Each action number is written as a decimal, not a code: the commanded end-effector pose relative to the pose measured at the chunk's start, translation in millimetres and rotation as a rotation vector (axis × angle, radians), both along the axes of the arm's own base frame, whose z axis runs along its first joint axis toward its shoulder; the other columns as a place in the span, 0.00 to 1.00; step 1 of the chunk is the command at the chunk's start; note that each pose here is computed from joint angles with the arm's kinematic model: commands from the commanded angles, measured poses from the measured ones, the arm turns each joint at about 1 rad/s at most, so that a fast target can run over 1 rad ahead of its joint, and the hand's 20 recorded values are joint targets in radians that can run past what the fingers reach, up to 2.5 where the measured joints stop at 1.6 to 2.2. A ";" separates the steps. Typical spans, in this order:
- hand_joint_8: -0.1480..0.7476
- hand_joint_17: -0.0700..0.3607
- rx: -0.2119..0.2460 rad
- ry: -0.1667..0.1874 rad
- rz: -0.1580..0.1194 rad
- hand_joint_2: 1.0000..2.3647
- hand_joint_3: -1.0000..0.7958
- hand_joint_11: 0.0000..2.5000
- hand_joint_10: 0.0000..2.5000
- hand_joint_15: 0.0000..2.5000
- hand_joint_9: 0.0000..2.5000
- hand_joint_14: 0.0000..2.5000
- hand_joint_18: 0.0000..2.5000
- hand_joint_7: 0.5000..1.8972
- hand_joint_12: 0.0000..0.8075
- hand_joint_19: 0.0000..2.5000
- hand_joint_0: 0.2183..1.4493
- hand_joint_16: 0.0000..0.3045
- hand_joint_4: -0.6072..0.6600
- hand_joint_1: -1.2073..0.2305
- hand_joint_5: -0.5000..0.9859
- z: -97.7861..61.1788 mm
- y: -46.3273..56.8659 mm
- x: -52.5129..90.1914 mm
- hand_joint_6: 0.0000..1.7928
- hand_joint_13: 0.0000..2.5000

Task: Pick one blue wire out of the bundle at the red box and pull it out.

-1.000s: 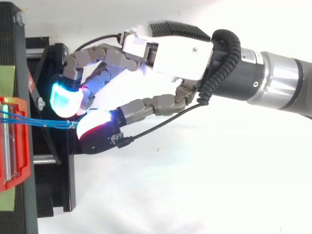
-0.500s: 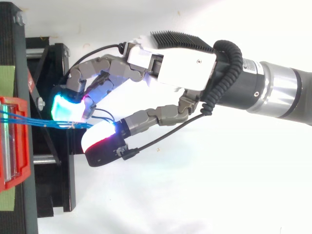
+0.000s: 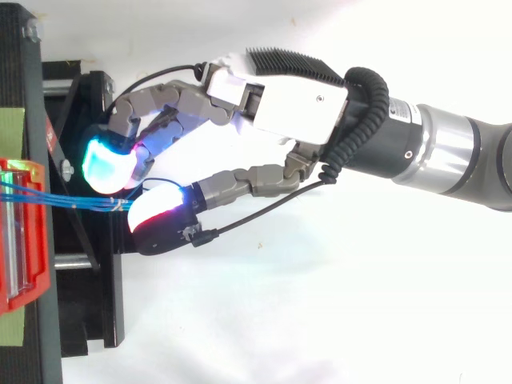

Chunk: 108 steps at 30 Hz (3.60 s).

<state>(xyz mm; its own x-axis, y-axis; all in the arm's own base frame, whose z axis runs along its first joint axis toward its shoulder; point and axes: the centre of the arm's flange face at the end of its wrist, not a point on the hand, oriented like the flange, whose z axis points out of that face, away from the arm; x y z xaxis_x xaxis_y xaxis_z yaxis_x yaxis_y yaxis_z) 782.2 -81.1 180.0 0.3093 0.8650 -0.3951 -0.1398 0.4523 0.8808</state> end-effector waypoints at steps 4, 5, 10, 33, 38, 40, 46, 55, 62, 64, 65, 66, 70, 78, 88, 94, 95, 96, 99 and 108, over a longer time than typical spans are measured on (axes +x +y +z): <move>0.56 0.47 0.002 0.001 0.004 0.01 0.33 0.18 0.00 0.12 0.32 0.00 0.32 0.26 0.54 0.16 0.30 0.19 0.66 0.36 0.21 -0.7 4.1 0.5 0.45 0.35; 0.56 0.47 0.001 0.005 0.004 0.01 0.34 0.18 0.00 0.13 0.32 0.00 0.32 0.26 0.54 0.16 0.30 0.19 0.66 0.36 0.21 -1.8 4.1 -0.1 0.45 0.35; 0.56 0.47 0.000 -0.007 0.005 0.01 0.34 0.18 0.00 0.13 0.32 0.00 0.32 0.26 0.54 0.17 0.31 0.19 0.67 0.36 0.21 0.2 3.3 1.0 0.45 0.35; 0.57 0.47 -0.049 -0.025 0.004 0.01 0.33 0.19 0.00 0.12 0.33 0.00 0.32 0.32 0.54 0.16 0.30 0.19 0.65 0.36 0.21 3.9 16.6 4.2 0.49 0.36; 0.57 0.47 -0.048 -0.024 0.006 0.01 0.42 0.19 0.00 0.12 0.33 0.00 0.32 0.35 0.54 0.16 0.31 0.19 0.60 0.35 0.21 2.7 16.8 4.3 0.52 0.35; 0.57 0.47 -0.048 -0.026 0.006 0.01 0.43 0.19 0.00 0.13 0.33 0.00 0.32 0.35 0.54 0.16 0.30 0.19 0.59 0.35 0.21 3.9 16.8 4.2 0.53 0.35; 0.57 0.46 -0.047 -0.026 0.007 0.01 0.48 0.20 0.00 0.12 0.33 0.00 0.32 0.38 0.54 0.16 0.30 0.19 0.56 0.35 0.21 3.9 15.7 4.2 0.53 0.35; 0.61 0.50 -0.044 -0.018 0.008 0.01 0.55 0.20 0.00 0.13 0.35 0.00 0.35 0.42 0.58 0.15 0.31 0.21 0.49 0.33 0.23 3.9 10.4 3.0 0.53 0.37; 0.61 0.50 -0.050 -0.001 0.033 0.01 0.56 0.20 0.00 0.13 0.35 0.00 0.35 0.44 0.59 0.15 0.32 0.21 0.46 0.32 0.24 15.7 11.3 0.0 0.53 0.38; 0.61 0.50 -0.049 0.005 0.032 0.01 0.55 0.20 0.00 0.13 0.35 0.00 0.35 0.43 0.59 0.15 0.32 0.21 0.46 0.32 0.24 16.9 10.0 -0.8 0.53 0.38; 0.61 0.50 -0.050 0.011 0.034 0.01 0.55 0.20 0.00 0.13 0.35 0.00 0.35 0.43 0.58 0.15 0.32 0.21 0.47 0.32 0.23 20.2 10.0 -1.9 0.53 0.37; 0.60 0.50 -0.051 0.030 0.039 0.01 0.54 0.20 0.00 0.13 0.35 0.00 0.35 0.42 0.58 0.15 0.32 0.21 0.47 0.32 0.23 22.8 11.3 -4.0 0.53 0.37; 0.59 0.48 -0.057 0.074 0.045 0.01 0.52 0.20 0.00 0.13 0.35 0.00 0.34 0.43 0.57 0.16 0.32 0.20 0.50 0.32 0.23 28.6 9.0 -9.4 0.53 0.37; 0.58 0.47 -0.049 0.273 0.095 0.01 0.49 0.19 0.00 0.13 0.34 0.00 0.34 0.45 0.55 0.16 0.33 0.19 0.53 0.32 0.23 78.0 -2.8 -46.0 0.53 0.37; 0.59 0.46 -0.040 0.385 0.087 0.01 0.36 0.20 0.00 0.13 0.36 0.00 0.36 0.51 0.55 0.15 0.37 0.19 0.62 0.26 0.24 129.9 -18.3 -82.3 0.52 0.38; 0.59 0.46 -0.010 0.369 0.084 0.00 0.28 0.20 0.00 0.14 0.37 0.00 0.36 0.51 0.54 0.16 0.39 0.18 0.63 0.26 0.24 142.2 -22.6 -82.6 0.51 0.39; 0.59 0.46 -0.007 0.372 0.085 0.00 0.28 0.20 0.00 0.14 0.37 0.00 0.36 0.51 0.54 0.16 0.38 0.18 0.65 0.25 0.24 142.6 -23.4 -82.9 0.51 0.39; 0.59 0.46 -0.004 0.374 0.092 0.00 0.28 0.20 0.00 0.14 0.37 0.01 0.36 0.52 0.54 0.16 0.37 0.18 0.66 0.26 0.24 142.9 -22.8 -83.0 0.51 0.39; 0.59 0.46 0.009 0.396 0.114 0.00 0.28 0.20 0.00 0.14 0.37 0.00 0.36 0.49 0.54 0.16 0.33 0.19 0.66 0.30 0.24 149.5 -23.4 -83.9 0.51 0.39; 0.60 0.48 0.032 0.478 0.134 0.00 0.28 0.20 0.00 0.15 0.36 0.00 0.35 0.46 0.57 0.18 0.24 0.20 0.65 0.38 0.24 155.1 -27.4 -91.8 0.51 0.38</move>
